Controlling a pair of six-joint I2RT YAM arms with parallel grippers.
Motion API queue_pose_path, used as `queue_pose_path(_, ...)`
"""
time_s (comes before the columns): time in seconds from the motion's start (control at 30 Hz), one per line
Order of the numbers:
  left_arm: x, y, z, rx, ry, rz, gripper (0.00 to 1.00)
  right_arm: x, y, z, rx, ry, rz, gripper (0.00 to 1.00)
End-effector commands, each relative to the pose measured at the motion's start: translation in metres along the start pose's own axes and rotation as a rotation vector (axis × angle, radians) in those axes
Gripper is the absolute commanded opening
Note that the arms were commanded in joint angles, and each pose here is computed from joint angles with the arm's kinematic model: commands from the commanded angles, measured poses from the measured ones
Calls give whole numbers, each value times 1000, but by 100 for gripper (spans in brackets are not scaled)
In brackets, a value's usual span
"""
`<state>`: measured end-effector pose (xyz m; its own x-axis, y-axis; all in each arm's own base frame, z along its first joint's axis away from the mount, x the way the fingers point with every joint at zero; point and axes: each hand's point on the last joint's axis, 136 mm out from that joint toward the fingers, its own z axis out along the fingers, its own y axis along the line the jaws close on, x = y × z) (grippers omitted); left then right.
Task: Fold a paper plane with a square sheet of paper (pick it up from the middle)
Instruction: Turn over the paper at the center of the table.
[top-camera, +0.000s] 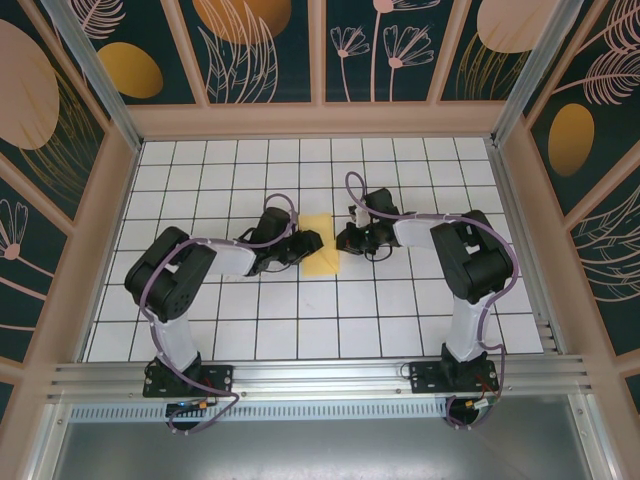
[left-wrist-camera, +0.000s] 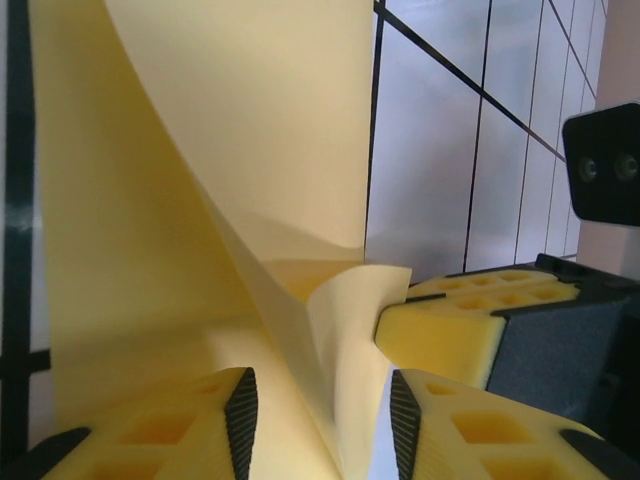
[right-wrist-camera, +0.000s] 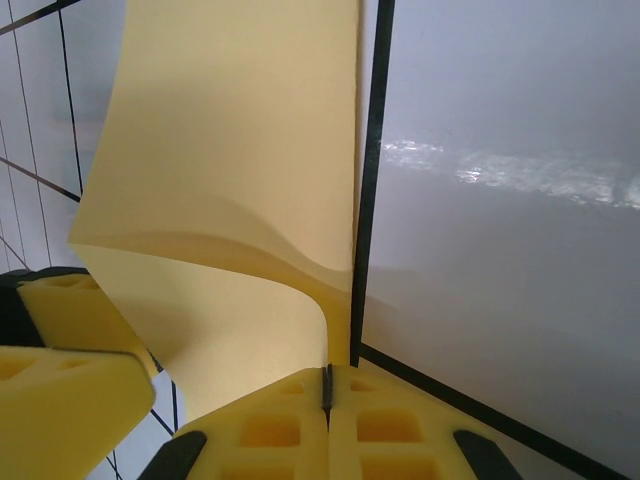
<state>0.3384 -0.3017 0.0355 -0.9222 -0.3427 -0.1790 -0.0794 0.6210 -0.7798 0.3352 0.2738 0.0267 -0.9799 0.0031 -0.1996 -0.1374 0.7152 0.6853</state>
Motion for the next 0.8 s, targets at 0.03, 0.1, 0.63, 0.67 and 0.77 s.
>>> queue_pose_path(0.03, -3, -9, 8, 26, 8, 36, 36, -2, 10, -8, -29, -15, -11, 6)
queue_pose_path(0.1, -5, -9, 9, 20, 1, 43, 29, -5, 13, -13, -32, -29, -13, 8)
queue_pose_path(0.63, -43, -35, -54, -210, -162, 264, 2, -54, -6, -131, 188, -486, 47, 74)
queue_pose_path(0.67, -47, -37, -64, -251, -177, 292, 2, -55, -7, -135, 194, -496, 47, 76)
queue_pose_path(0.77, -61, -43, -93, -370, -234, 364, 2, -56, -15, -146, 230, -527, 66, 77)
